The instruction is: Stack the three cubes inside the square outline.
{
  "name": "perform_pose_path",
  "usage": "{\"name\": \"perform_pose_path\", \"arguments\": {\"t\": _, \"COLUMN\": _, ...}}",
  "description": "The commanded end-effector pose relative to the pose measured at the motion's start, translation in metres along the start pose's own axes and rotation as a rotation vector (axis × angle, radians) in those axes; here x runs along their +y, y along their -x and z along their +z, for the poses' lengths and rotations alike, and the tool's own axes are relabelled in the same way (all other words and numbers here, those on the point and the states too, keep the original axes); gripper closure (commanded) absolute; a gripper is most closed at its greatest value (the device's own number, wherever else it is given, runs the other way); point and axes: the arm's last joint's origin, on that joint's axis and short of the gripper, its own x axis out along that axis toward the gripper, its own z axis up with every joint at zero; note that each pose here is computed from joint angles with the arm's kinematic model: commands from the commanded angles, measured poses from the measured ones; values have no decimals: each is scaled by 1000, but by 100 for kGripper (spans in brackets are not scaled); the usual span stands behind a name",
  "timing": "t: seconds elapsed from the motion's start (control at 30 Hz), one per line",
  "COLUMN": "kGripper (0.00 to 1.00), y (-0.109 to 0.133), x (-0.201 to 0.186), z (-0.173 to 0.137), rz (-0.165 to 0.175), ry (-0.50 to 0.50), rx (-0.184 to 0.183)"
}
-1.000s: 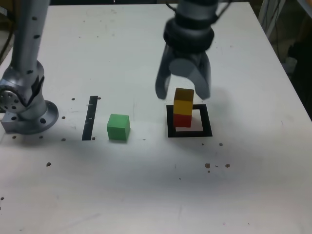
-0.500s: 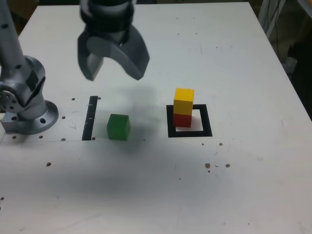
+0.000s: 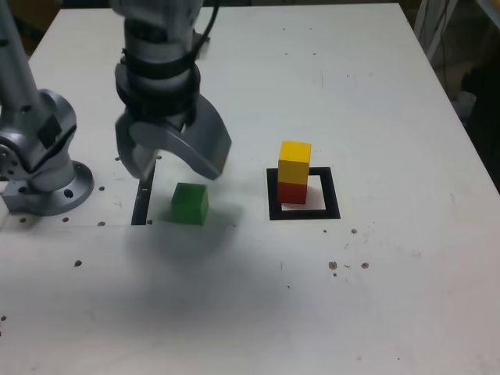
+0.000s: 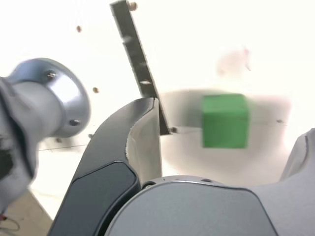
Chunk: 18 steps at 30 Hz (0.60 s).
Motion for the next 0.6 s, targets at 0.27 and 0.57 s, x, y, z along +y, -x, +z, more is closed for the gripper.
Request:
{"name": "perform_pose_path", "arguments": {"t": 0.27, "kGripper": 2, "y": -30, "x": -10, "z": 20, "rz": -54, "ry": -6, "rx": 106}}
{"name": "perform_pose_path", "arguments": {"t": 0.57, "kGripper": 31, "y": -37, "x": -12, "z": 38, "rz": -50, "ry": 14, "rx": 166}}
